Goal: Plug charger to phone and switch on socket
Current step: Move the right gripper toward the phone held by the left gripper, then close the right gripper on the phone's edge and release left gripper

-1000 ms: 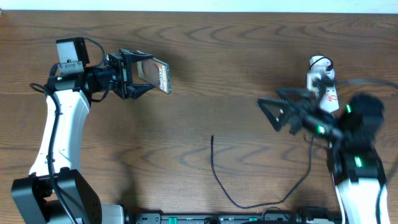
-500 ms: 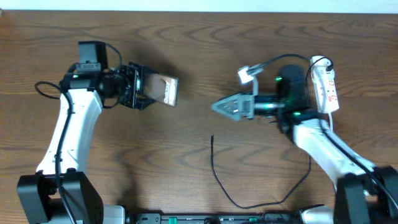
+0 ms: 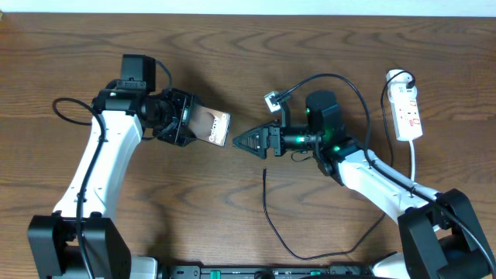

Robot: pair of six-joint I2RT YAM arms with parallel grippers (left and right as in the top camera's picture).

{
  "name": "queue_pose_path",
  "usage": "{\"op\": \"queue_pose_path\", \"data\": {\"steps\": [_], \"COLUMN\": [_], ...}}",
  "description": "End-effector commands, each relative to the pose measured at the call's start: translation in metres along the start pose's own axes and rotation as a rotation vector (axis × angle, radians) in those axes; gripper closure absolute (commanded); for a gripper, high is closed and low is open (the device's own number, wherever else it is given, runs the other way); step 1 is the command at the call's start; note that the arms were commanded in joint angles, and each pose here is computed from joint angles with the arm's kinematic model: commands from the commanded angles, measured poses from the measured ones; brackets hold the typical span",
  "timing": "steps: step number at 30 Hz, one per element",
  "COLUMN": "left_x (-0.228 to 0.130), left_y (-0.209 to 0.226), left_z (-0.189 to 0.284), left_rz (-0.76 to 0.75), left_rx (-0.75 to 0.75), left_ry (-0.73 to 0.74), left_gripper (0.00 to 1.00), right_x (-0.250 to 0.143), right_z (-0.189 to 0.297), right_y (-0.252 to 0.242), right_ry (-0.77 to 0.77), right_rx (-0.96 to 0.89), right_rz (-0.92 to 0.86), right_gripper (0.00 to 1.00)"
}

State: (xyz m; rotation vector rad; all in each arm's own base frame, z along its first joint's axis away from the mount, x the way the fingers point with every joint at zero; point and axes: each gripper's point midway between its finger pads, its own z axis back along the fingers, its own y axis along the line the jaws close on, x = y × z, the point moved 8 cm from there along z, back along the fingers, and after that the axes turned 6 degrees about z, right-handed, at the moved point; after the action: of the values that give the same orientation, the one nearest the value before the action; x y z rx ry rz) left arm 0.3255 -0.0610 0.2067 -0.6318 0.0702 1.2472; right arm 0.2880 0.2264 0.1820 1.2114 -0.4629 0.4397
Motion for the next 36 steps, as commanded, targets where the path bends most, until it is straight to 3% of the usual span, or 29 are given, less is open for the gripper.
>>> {"op": "queue_pose_path", "data": {"steps": [1, 14, 21, 29, 36], "left_x": [-0.011, -0.039, -0.053, -0.062, -0.062], "left_y": [-0.007, 0.0, 0.001, 0.003, 0.003], "left_z": [0.006, -0.006, -0.011, -0.015, -0.015], "left_rz": [-0.014, 0.072, 0.062, 0.04, 0.041], "left_rx": [-0.019, 0.041, 0.06, 0.072, 0.074], "left_ry": [-0.029, 0.008, 0.024, 0.034, 0.035], "left_gripper": [0.93, 0.92, 0.93, 0.93, 0.93], "right_x": [0.004, 0.002, 0.001, -0.004, -0.004], "right_z": [-0.006, -0.02, -0.027, -0.035, -0.035], "right_y": [0.001, 0.002, 0.012, 0.019, 0.019], "right_ry": [-0.033, -0.102, -0.1, -0.081, -0.079], "right_rx": [-0.053, -0.144, -0.11, -0.096, -0.095], "right_rz": [-0.03, -0.294, -0.278, -0.264, -0.264], "right_gripper": [0.01, 0.01, 0.03, 0.16, 0.47]}}
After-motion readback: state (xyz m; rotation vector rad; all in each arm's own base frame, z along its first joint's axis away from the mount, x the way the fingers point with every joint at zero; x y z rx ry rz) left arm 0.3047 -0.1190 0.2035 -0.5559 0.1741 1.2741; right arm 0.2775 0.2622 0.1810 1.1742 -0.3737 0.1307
